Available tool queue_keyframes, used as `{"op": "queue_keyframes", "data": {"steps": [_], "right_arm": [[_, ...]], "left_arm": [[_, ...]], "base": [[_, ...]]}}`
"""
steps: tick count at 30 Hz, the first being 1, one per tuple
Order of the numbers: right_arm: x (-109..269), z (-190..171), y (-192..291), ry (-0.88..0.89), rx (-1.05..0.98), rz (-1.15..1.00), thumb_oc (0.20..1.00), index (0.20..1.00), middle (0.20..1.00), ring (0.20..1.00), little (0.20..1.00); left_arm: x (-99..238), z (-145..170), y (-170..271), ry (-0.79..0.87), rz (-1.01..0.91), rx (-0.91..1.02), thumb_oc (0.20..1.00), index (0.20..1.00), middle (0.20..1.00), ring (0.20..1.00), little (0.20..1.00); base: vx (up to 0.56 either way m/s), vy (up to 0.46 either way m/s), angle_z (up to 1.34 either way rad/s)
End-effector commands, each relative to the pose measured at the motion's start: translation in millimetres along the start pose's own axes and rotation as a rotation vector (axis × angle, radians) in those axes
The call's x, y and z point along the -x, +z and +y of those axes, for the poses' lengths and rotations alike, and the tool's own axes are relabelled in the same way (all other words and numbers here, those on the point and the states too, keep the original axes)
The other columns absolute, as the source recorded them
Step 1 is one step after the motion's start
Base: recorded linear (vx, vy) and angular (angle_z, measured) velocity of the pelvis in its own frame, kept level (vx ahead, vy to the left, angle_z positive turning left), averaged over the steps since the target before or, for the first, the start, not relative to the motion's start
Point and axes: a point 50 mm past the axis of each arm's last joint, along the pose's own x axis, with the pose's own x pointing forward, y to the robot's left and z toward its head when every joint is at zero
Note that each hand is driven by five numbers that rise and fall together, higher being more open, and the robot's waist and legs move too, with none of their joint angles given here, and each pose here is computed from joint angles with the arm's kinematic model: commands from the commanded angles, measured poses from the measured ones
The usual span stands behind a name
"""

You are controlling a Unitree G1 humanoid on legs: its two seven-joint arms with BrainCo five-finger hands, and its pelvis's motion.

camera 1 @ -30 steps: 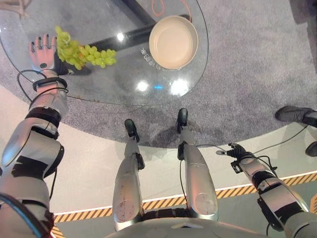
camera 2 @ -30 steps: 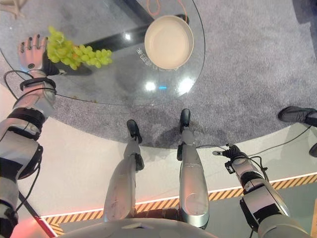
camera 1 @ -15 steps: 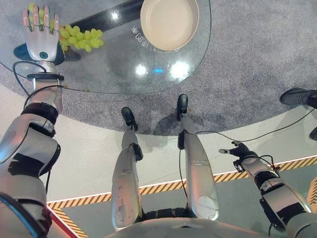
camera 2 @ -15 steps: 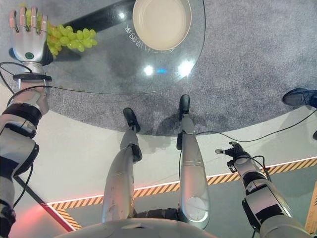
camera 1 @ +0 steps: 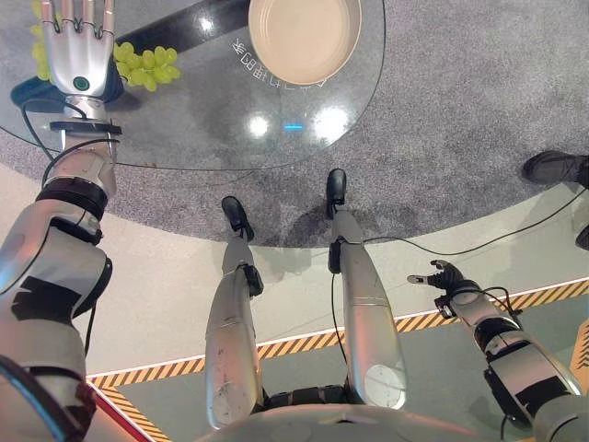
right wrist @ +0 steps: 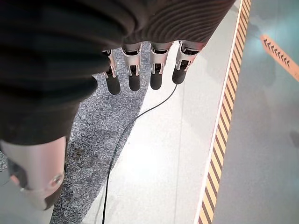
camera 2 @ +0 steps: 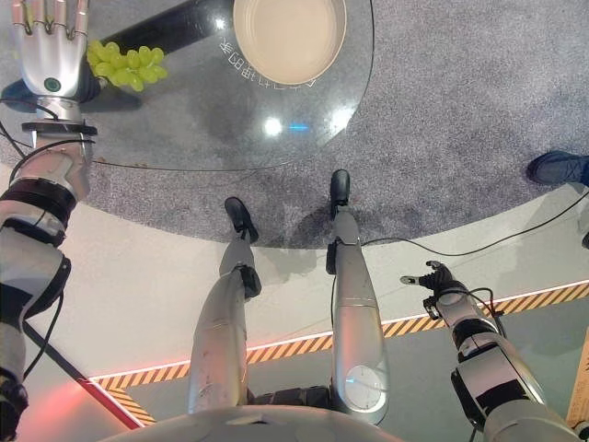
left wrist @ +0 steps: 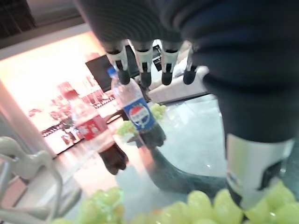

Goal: Pick up fruits into the plate

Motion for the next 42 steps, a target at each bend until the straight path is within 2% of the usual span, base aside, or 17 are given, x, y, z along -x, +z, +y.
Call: {"op": "queue_keyframes", "data": {"steps": [1,4,13,17,22,34,42], "right_arm": [[5.5,-13.7,-35.1,-0.035,0.030,0.081,1.000,1.000,1.000,1.000,1.000],[4.8,-16.2,-30.7,-0.043,0.029,0.063,1.000,1.000,1.000,1.000,1.000],[4.5,-28.9,-22.1,-0.077,0.066,0.008,1.000,1.000,1.000,1.000,1.000],[5.9,-46.2,-23.6,-0.130,0.049,-0.002,1.000,1.000,1.000,1.000,1.000],[7.8,-55.1,-30.4,-0.146,0.023,0.008,1.000,1.000,1.000,1.000,1.000],[11.2,-29.5,-47.8,-0.066,0.020,0.013,1.000,1.000,1.000,1.000,1.000],[12.4,-24.9,-49.8,-0.065,0.015,0.005,1.000,1.000,1.000,1.000,1.000]], "left_arm": [[-9.1,3.3,-26.5,-0.049,-0.023,-0.060,1.000,1.000,1.000,1.000,1.000],[-6.6,-3.0,-20.5,-0.143,-0.061,-0.031,1.000,1.000,1.000,1.000,1.000],[-6.0,-9.1,-20.7,-0.279,-0.098,-0.068,1.000,1.000,1.000,1.000,1.000],[-4.3,-11.3,-34.1,-0.321,-0.042,-0.108,1.000,1.000,1.000,1.000,1.000],[3.1,-12.9,-49.2,-0.294,0.061,-0.141,1.000,1.000,1.000,1.000,1.000],[9.8,-5.5,-84.1,-0.169,0.280,-0.164,1.000,1.000,1.000,1.000,1.000],[10.0,-6.4,-90.7,-0.210,0.326,-0.117,1.000,1.000,1.000,1.000,1.000]], "base": [[0.02,0.048,-0.01],[0.02,0.049,-0.02],[0.01,0.019,-0.03],[0.04,0.006,-0.01],[0.02,0.005,0.01],[-0.02,-0.012,-0.02],[0.01,0.023,0.05]]}}
